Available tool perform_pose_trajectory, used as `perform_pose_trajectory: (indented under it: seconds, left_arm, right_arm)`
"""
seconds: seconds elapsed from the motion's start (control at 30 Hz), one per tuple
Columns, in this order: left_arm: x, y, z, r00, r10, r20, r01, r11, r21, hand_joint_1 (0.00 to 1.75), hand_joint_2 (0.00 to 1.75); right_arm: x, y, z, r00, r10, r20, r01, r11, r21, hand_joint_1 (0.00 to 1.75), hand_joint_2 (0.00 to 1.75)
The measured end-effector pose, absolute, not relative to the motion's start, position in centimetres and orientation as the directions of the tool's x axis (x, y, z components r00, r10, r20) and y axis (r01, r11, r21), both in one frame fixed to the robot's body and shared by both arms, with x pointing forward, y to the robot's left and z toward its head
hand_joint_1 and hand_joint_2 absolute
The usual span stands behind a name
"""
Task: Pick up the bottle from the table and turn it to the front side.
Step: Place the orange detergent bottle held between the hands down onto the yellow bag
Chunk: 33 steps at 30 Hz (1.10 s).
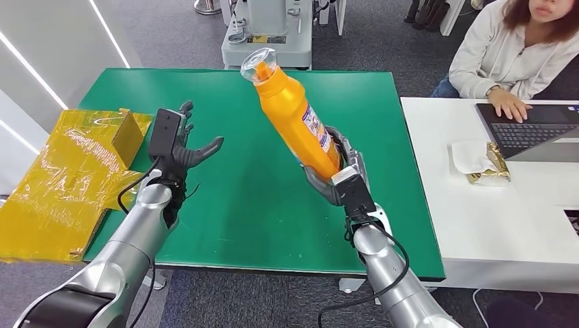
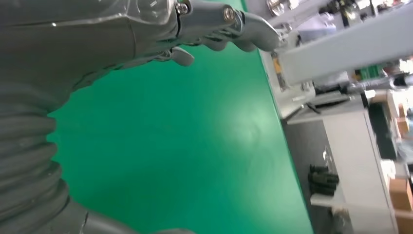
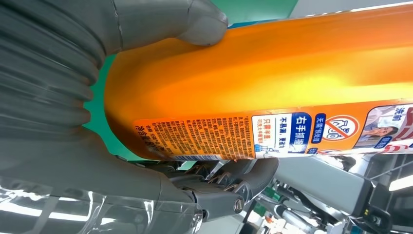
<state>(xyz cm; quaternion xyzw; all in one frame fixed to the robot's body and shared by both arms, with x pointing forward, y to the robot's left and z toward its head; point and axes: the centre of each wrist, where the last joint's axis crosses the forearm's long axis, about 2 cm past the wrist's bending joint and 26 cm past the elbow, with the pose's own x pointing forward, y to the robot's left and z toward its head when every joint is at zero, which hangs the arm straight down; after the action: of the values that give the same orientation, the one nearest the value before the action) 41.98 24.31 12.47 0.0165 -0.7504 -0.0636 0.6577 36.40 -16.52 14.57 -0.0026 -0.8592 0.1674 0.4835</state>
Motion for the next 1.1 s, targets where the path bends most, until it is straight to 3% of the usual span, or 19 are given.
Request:
perform_pose_trajectory:
  seconds: [0.33,0.57,0.87,1.1]
  left_arm:
    - [41.3,27.1,11.1,-0.103,-0.076,0.992,0.035,0.996,0.080,0.00,1.75]
    - [40.5,27.2,11.1,-0.090,0.054,0.994,0.209,0.977,-0.034,0.00,1.75]
    - [39.8,28.4,11.4,-0.105,0.154,0.982,0.306,0.945,-0.116,0.00,1.75]
    - [39.1,28.2,12.1,-0.055,0.329,0.943,0.475,0.839,-0.265,0.00,1.75]
  right_arm:
    - [36.4,-18.4,14.3,-0.506,0.174,0.845,-0.103,0.960,-0.259,1.75,1.75]
    - [37.3,-21.0,13.7,-0.489,0.194,0.850,-0.057,0.966,-0.253,1.75,1.75]
    - [37.2,-22.7,12.7,-0.463,0.231,0.856,-0.033,0.960,-0.277,1.75,1.75]
    - [35.7,-24.1,11.0,-0.428,0.255,0.867,-0.004,0.959,-0.284,1.75,1.75]
